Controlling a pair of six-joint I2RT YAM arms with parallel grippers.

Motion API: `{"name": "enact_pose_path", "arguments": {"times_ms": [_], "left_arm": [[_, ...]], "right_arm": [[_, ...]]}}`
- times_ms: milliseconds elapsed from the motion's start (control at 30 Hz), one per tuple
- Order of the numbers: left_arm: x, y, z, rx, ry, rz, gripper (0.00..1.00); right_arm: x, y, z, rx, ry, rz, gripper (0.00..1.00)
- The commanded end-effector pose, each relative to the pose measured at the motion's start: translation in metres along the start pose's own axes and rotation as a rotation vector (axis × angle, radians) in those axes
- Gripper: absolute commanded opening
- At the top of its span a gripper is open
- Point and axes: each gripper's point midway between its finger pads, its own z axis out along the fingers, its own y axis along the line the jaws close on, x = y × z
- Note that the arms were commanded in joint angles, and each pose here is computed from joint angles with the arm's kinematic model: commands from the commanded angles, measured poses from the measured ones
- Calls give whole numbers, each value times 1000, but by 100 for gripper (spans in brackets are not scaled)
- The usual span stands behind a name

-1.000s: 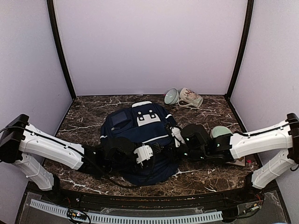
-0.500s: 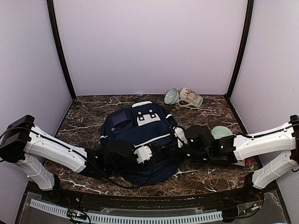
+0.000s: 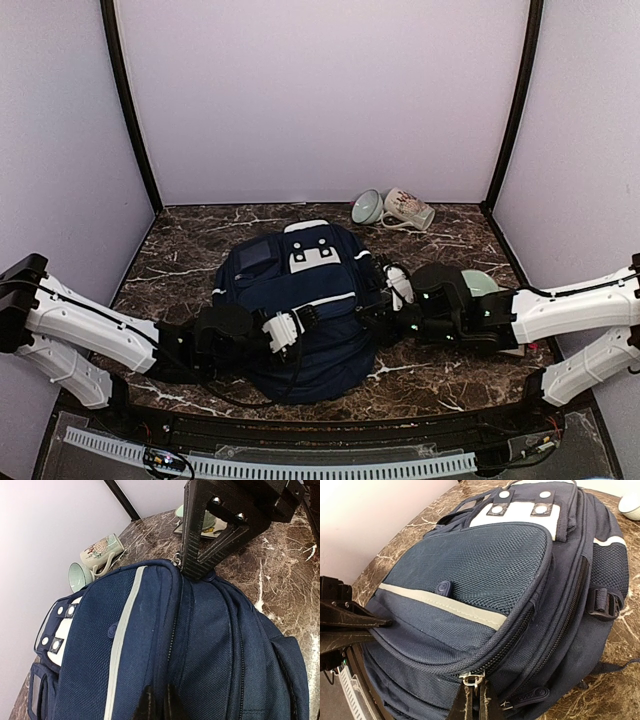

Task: Pack the student bag
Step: Zip the upper front pocket of the student bag, then hold the upper front pocket of the student bag.

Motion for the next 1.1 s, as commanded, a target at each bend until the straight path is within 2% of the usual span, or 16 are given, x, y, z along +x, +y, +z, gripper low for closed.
{"name": "enact_pose_path", "arguments": {"times_ms": [0, 33, 67, 167, 200, 267, 467, 567, 733, 833, 900, 1067], "left_arm": [[16, 7, -9, -15, 52, -23, 0], [14, 5, -9, 0, 48, -24, 0], [10, 3, -9, 19, 44, -25, 6], [-2, -3, -10, 73, 26, -33, 49], [-7, -5, -10, 94, 12, -32, 58], [-18, -8, -10, 121, -17, -32, 65], [-42, -22, -1, 209, -56, -20, 67], [-43, -20, 11, 177, -39, 2, 67], [-34, -23, 30, 149, 18, 48, 59], [-32, -26, 34, 153, 13, 57, 55], [-30, -22, 39, 120, 18, 67, 46], [-13, -10, 55, 6, 84, 130, 1]], "right_arm": [[-3, -21, -2, 56, -10, -35, 0], [-3, -16, -2, 31, -6, -45, 0], [-3, -12, -2, 12, -1, -54, 0], [-2, -1, -1, -46, 8, -79, 0], [-1, 3, 0, -64, 12, -89, 0], [0, 12, 0, -99, 15, -107, 0], [0, 39, -1, -177, 16, -181, 0], [0, 47, -2, -203, 19, -204, 0], [-2, 50, -4, -211, 8, -215, 0], [-3, 46, -6, -191, -1, -221, 0], [-4, 44, -7, -178, -1, -225, 0], [0, 30, -4, -109, 13, -236, 0]]}}
